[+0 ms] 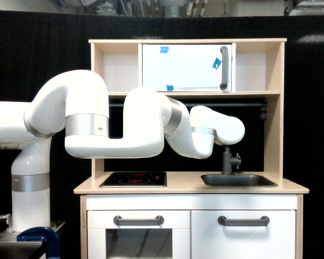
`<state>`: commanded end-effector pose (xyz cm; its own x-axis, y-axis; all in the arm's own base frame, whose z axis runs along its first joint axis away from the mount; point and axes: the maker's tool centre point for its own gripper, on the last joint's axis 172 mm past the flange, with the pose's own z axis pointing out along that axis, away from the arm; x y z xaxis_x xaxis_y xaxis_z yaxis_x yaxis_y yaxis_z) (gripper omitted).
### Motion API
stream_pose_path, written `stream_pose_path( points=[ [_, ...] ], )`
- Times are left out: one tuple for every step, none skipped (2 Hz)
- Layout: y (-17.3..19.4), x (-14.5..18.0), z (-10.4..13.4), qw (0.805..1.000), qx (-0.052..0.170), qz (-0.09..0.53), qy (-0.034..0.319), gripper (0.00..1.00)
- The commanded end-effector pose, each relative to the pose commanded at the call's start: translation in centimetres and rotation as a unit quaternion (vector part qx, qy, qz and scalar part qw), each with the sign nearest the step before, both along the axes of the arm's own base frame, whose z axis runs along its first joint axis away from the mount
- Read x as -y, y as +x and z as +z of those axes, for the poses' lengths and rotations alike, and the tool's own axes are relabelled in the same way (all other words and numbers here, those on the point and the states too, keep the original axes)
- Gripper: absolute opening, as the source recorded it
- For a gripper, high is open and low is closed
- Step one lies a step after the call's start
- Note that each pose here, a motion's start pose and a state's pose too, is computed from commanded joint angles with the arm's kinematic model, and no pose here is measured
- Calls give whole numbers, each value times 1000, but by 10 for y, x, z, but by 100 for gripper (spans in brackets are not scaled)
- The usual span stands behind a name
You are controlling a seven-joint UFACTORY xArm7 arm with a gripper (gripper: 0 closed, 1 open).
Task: Turn on the faucet
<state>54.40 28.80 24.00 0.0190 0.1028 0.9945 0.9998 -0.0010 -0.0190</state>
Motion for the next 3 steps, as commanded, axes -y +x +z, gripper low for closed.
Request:
stream_pose_path(
  points=[
    [17, 11, 12, 1000, 0, 0, 0, 100],
    [35, 7, 12, 1000, 0, 0, 0, 100],
    [43, 12, 10, 1000, 0, 0, 0, 100]
  ],
)
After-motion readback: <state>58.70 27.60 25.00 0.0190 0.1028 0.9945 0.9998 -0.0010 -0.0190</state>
